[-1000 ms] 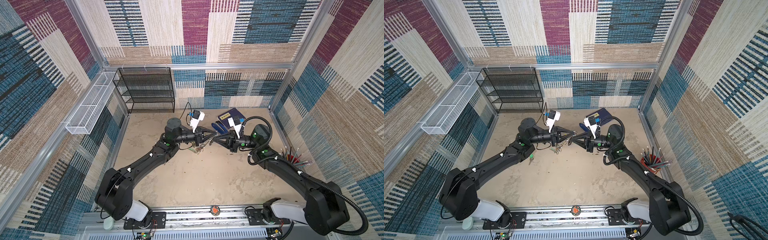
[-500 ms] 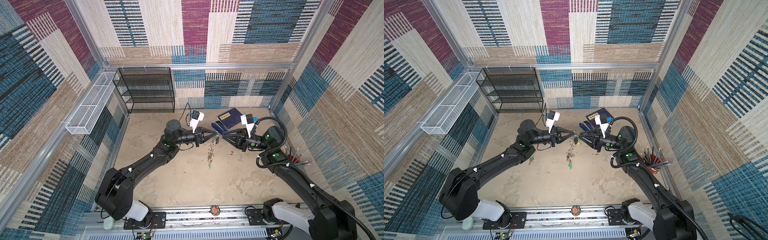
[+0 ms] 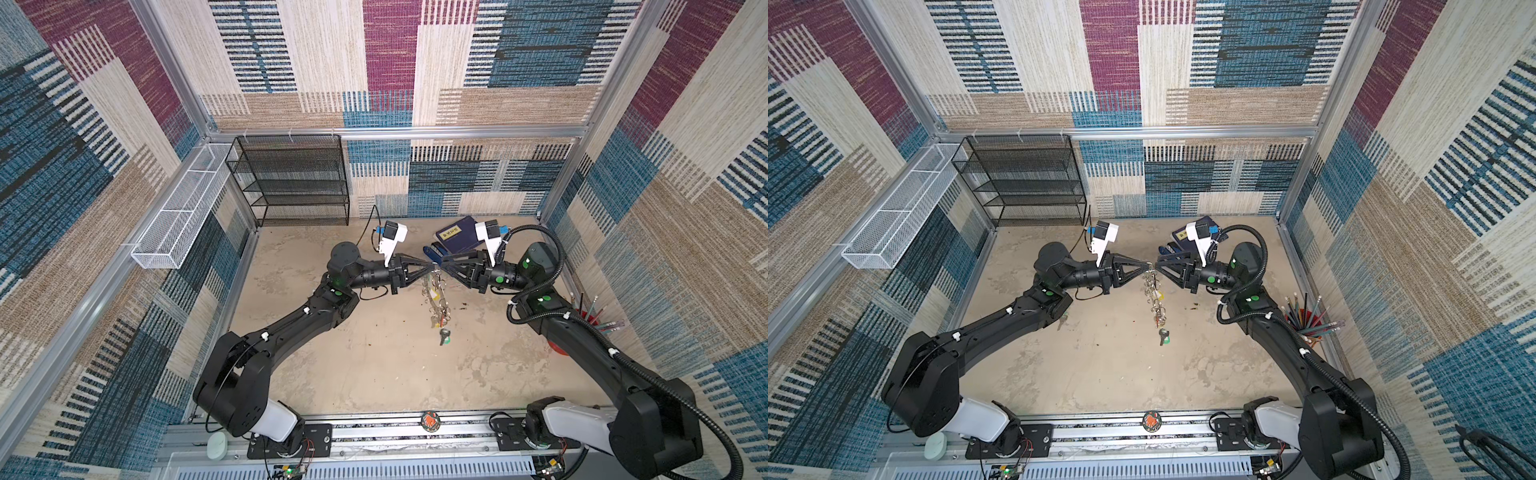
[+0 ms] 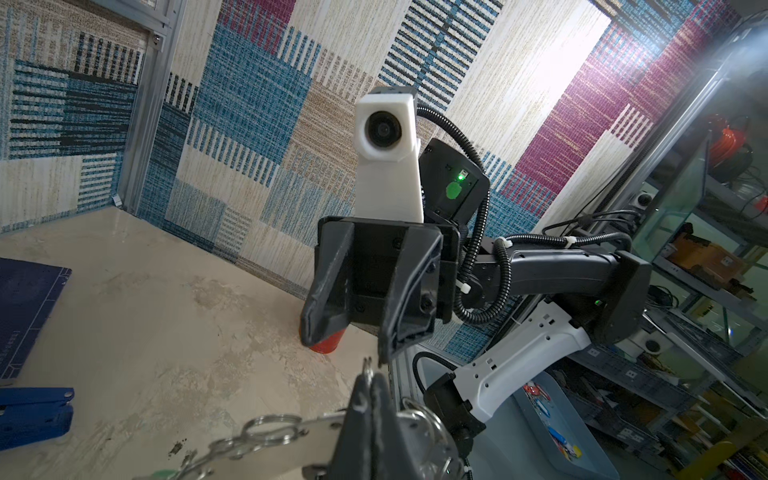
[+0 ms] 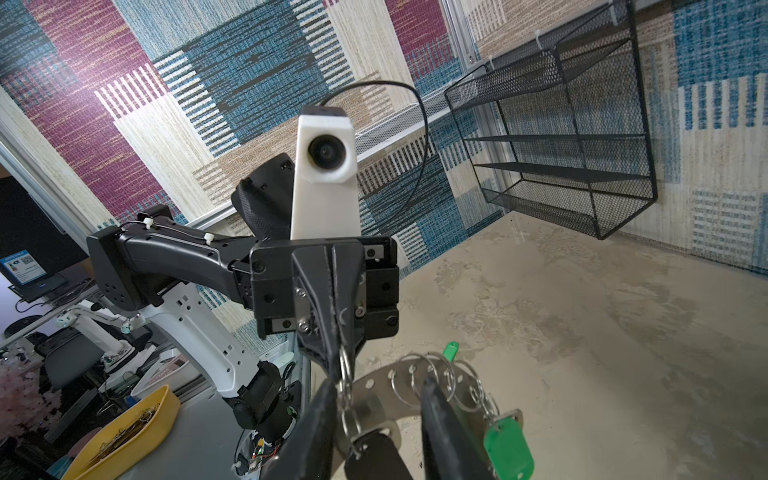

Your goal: Put the keys on the keyring

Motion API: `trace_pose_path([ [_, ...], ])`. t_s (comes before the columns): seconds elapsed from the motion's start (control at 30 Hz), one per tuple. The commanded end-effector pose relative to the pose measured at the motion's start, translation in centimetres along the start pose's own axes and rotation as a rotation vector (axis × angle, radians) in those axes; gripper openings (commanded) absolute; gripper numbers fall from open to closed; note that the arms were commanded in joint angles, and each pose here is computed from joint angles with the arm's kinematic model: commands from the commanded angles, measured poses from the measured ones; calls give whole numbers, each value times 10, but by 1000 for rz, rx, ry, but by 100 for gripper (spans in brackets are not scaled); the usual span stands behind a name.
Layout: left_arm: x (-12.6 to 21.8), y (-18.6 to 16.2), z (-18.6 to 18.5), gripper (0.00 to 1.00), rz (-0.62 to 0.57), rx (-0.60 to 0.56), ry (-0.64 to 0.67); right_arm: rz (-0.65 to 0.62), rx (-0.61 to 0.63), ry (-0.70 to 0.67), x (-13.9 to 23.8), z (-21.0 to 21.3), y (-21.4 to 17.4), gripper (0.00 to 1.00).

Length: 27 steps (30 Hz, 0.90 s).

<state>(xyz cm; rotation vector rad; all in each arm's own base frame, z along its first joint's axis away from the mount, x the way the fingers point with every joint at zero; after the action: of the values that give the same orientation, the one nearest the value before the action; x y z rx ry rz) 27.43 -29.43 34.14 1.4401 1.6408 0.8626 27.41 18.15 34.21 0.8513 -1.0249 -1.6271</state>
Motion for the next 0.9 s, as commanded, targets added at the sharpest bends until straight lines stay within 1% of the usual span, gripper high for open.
trace_pose_path([
  [0.0,1,6,-7,0,-20,-23,-35,-13,14,14,-2,0,5,36],
  [0.2,0,7,-7,0,-19,-23,-36,3,10,68,-2,7,-3,42],
  [0.4,-2,5,-6,0,-14,-16,-40,4,3,90,-3,10,-7,38],
  [0.5,-3,5,-7,0,-14,-16,-48,6,-4,88,-6,8,-7,33],
  [0.6,-3,4,-7,0,-10,-14,-49,9,-11,89,-8,5,-8,23],
  [0.73,-4,3,-7,0,-6,-13,-49,16,-12,92,-11,5,-9,16],
  [0.87,-4,1,-6,0,4,-15,-46,15,-12,92,-12,5,-9,5],
])
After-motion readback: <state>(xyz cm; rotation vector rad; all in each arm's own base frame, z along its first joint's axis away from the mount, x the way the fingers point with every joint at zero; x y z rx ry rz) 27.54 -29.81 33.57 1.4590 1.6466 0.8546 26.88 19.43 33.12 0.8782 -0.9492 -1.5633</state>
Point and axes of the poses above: each gripper's point midway between its finger pads, its own x axis back along the fingers, its own z axis along the line the jaws close on, y = z × x, the point moved 5 cm from there along x, back along the fingers, and after that the axes turned 2 degrees about x, right-handed, at the moved point
